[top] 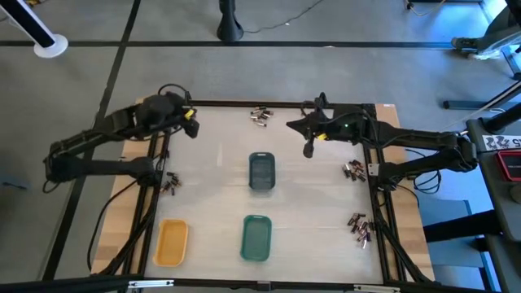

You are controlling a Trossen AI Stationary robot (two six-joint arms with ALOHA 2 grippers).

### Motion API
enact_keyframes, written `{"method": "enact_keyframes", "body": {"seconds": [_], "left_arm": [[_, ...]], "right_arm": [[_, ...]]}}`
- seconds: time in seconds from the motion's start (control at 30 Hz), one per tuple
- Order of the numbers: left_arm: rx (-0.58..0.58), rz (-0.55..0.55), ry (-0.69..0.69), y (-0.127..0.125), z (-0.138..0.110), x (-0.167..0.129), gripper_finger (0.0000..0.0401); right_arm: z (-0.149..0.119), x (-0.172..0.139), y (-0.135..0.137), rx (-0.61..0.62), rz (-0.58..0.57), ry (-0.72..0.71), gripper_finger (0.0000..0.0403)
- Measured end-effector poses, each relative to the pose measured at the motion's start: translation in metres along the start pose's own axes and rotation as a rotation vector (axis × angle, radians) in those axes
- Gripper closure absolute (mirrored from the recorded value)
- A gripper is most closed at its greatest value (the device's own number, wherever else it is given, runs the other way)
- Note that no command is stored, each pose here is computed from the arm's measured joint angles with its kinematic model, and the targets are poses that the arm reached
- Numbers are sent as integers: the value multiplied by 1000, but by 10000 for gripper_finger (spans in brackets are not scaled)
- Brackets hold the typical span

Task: Sort batteries
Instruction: Put the large black battery into the blue bin

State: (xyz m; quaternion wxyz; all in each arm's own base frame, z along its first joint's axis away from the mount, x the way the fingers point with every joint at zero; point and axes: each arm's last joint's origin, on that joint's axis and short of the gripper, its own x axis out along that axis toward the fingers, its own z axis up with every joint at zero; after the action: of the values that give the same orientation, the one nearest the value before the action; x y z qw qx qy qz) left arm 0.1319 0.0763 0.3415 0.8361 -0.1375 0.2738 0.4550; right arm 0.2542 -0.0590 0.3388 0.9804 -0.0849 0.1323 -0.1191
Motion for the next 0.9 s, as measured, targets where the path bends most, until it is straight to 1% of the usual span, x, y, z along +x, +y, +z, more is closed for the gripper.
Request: {"method": "enact_keyframes", "body": {"seconds": [0.13,0.2,0.3,0.43,0.6,0.73,0.8,0.9], "left_arm": [[62,141,259,5,-5,25,400],[99,157,378,6,-9,43,400],[197,167,560,8,-17,69,395],[315,179,739,10,-25,99,362],[394,173,853,11,-32,129,287],[452,153,902,13,-36,147,226],[464,149,906,15,-37,155,203],[442,160,914,20,-39,167,182]], "right_arm": [[0,0,-3,41,-21,0,397],[-1,2,-5,71,-42,-1,397],[-3,6,-4,108,-38,14,397],[-11,17,-1,141,-11,54,397],[-21,30,2,214,5,106,397],[-26,37,3,217,9,133,397],[-28,39,4,216,9,141,397],[-28,40,4,216,9,140,397]]}}
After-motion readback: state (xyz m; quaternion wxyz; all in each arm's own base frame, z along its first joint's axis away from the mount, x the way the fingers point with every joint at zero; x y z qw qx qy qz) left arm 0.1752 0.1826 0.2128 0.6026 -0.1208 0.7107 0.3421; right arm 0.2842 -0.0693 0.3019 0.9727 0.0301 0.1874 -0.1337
